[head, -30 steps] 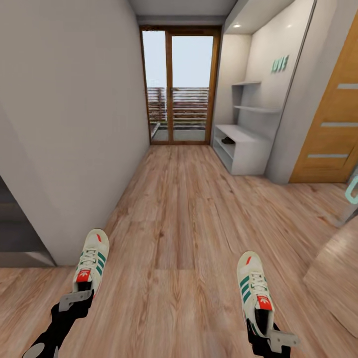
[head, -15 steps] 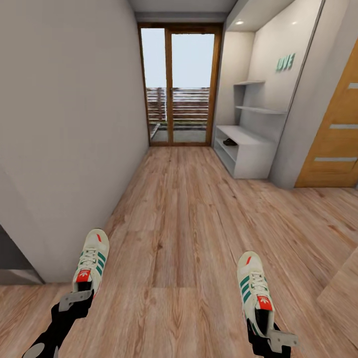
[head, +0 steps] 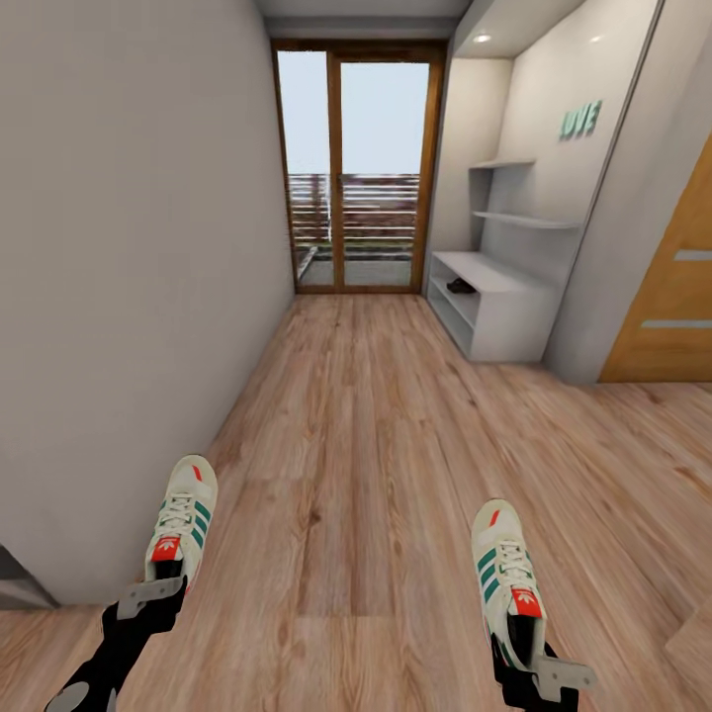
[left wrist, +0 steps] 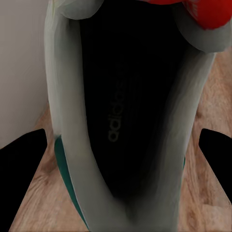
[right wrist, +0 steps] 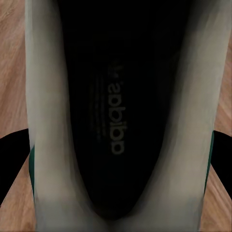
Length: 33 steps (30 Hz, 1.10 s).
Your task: Pick up the two gym shoes and the two sandals from the corridor floor and place them onto the hallstand (shoe rack) in the corridor, making sure they are on the rack and not on the floor. Arrange them so the two gym shoes are next to each other and the two sandals are next to each other.
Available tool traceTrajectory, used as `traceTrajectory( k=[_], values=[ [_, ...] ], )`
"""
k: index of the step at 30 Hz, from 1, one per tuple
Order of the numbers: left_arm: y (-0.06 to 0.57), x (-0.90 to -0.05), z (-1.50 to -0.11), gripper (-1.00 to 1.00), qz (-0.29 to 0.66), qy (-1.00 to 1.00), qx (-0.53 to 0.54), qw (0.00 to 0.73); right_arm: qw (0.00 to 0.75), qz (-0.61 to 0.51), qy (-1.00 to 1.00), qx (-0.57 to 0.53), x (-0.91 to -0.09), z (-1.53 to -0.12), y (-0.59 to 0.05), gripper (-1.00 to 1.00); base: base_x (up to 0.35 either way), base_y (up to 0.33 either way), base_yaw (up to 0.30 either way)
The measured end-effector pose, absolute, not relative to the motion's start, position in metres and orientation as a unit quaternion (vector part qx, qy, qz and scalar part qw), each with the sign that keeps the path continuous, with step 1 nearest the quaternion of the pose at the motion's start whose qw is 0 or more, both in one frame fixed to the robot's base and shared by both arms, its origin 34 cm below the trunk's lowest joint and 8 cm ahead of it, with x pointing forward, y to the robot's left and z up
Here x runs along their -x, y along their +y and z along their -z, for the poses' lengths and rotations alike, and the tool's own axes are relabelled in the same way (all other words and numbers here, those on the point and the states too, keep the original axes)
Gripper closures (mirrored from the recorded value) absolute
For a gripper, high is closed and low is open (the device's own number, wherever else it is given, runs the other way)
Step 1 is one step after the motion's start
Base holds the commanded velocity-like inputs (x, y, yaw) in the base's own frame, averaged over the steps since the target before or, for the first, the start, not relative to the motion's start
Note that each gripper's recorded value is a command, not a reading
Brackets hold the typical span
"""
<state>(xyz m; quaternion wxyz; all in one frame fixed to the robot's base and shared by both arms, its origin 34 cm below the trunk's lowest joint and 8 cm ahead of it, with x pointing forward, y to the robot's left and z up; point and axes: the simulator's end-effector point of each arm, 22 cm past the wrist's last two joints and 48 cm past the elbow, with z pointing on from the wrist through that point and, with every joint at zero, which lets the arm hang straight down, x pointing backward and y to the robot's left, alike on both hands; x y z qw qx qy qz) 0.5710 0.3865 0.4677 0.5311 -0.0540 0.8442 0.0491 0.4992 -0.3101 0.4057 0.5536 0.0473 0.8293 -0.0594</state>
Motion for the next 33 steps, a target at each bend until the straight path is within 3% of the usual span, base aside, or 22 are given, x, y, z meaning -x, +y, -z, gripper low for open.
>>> traceTrajectory(
  k=[33],
  values=[
    [0.3865,-0.5711,-0.4678,1.00,-0.049,0.844,0.054,0.531,0.554,0.059,0.829,-0.047,-0.4996,-0.4062,-0.3099,1.00,0.339,0.000,0.000]
  ],
)
